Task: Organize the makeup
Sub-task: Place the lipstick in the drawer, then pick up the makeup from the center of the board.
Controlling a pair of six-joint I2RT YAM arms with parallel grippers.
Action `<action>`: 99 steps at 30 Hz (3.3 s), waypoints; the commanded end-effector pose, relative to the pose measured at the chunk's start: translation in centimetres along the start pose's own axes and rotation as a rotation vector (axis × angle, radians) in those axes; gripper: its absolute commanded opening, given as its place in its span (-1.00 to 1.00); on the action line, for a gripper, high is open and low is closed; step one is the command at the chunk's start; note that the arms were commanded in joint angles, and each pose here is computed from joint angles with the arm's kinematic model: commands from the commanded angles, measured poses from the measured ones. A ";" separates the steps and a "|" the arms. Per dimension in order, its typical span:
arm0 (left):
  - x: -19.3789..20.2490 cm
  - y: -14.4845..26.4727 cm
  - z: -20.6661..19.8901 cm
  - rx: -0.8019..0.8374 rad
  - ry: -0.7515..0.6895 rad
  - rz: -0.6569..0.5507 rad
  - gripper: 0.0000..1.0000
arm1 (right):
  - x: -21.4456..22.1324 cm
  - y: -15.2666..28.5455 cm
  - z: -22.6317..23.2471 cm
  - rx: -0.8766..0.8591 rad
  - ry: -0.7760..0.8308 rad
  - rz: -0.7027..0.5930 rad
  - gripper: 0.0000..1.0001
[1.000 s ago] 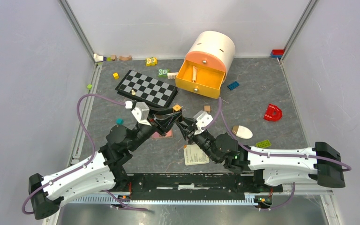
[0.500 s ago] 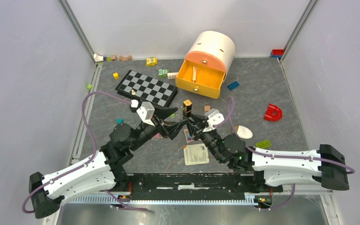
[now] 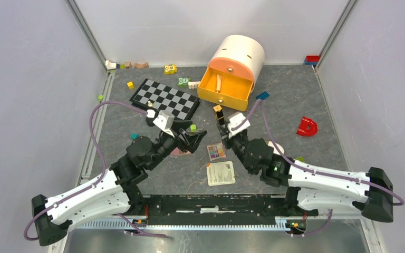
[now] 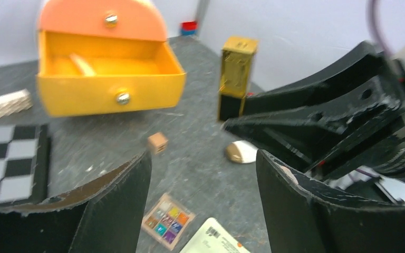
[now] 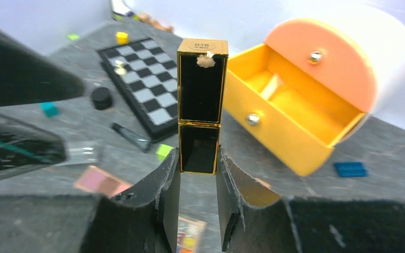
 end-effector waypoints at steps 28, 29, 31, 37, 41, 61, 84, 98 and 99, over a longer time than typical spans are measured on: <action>3.8 5.4 7.1 -0.484 0.004 0.182 0.76 | 4.6 -17.6 -13.9 -0.398 0.511 0.657 -1.00; 3.8 5.5 7.1 -0.483 0.006 0.182 0.76 | 4.8 -17.8 -14.0 -0.397 0.515 0.661 -1.00; 3.8 5.6 7.2 -0.489 0.009 0.177 0.76 | 5.3 -18.1 -14.3 -0.393 0.522 0.676 -1.00; 3.9 6.2 7.7 -0.520 0.005 0.175 0.78 | 7.7 -18.3 -14.9 -0.402 0.540 0.741 -0.97; 3.9 6.6 8.0 -0.533 0.001 0.166 0.79 | 9.4 -18.3 -15.3 -0.419 0.554 0.787 -0.95; 3.4 6.3 7.7 -0.524 -0.001 0.158 0.79 | 13.0 -19.2 -16.7 -0.370 0.647 0.888 -0.22; 3.3 5.9 8.1 -0.645 0.060 0.191 0.82 | 1.2 -19.8 -15.6 -0.324 0.464 0.501 -0.11; 9.0 3.5 7.8 -0.678 0.090 0.472 0.85 | 0.7 -10.5 -12.3 -0.138 0.075 0.280 -0.06; 9.6 3.1 7.5 -0.664 0.093 0.500 0.85 | 1.2 -9.8 -12.1 -0.120 0.047 0.286 -0.06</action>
Point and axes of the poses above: each gripper's point midway between its finger pads, its own y axis back along the fingers, its own z axis along the line the jaws close on, x = y × z, the point moved 4 cm from there along y, back along the fingers, and after that the axes turned 6 degrees about y, right-handed, at the moved point
